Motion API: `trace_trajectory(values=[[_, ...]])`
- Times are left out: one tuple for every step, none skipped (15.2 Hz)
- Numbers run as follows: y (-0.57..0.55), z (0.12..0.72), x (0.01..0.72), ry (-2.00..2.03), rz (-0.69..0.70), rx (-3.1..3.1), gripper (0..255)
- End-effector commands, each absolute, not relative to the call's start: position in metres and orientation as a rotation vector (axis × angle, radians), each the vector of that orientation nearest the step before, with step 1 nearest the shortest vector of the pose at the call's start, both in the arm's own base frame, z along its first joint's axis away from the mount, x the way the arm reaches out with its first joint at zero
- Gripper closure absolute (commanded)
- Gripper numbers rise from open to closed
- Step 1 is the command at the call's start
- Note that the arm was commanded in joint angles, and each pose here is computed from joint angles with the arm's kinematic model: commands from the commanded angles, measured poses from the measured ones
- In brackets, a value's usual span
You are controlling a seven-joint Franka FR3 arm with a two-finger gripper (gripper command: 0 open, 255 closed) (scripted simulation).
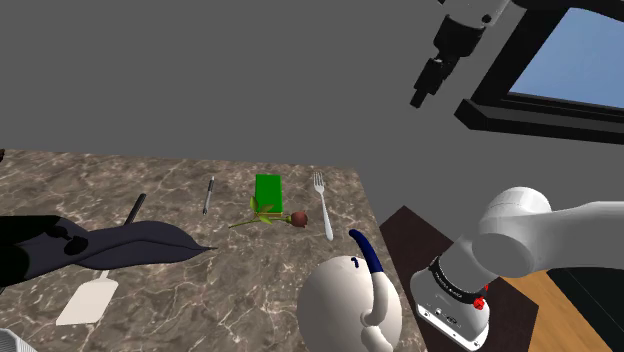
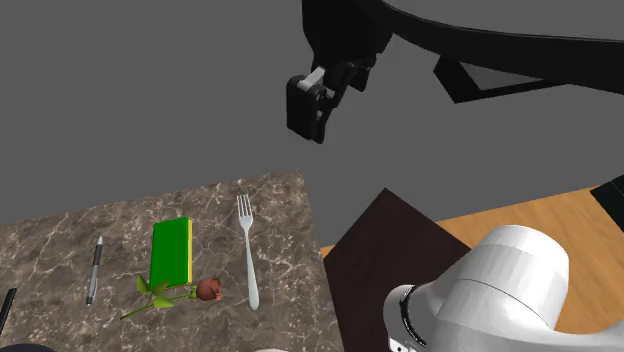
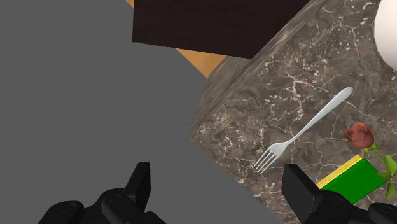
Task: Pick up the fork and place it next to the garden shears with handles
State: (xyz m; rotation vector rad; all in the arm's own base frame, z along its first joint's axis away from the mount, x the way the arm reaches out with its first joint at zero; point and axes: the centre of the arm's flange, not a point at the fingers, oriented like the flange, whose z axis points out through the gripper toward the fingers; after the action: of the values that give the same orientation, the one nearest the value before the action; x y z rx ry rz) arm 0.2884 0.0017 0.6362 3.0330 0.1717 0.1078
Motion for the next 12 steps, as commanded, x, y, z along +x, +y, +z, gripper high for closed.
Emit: trace_trajectory(values=[[0.002,0.636,0.288,0.172,0.108,3.033,0],[0.008,0.625,0.291,0.126,0.108,3.039,0],[0.014,0.614,0.293,0.08,0.108,3.045,0],[0.02,0.602,0.296,0.034,0.109,3.049,0],[0.026,0.591,0.298,-0.012,0.109,3.053,0],[0.032,0.58,0.301,-0.058,0.109,3.057,0],[0.038,0.569,0.304,-0.104,0.109,3.059,0],[0.044,0.558,0.308,-0.151,0.109,3.062,0],[0.05,0.547,0.311,-0.197,0.109,3.063,0],[0.055,0.536,0.315,-0.244,0.109,3.064,0],[0.061,0.525,0.319,-0.29,0.109,3.063,0],[0.067,0.514,0.323,-0.337,0.109,3.063,0]])
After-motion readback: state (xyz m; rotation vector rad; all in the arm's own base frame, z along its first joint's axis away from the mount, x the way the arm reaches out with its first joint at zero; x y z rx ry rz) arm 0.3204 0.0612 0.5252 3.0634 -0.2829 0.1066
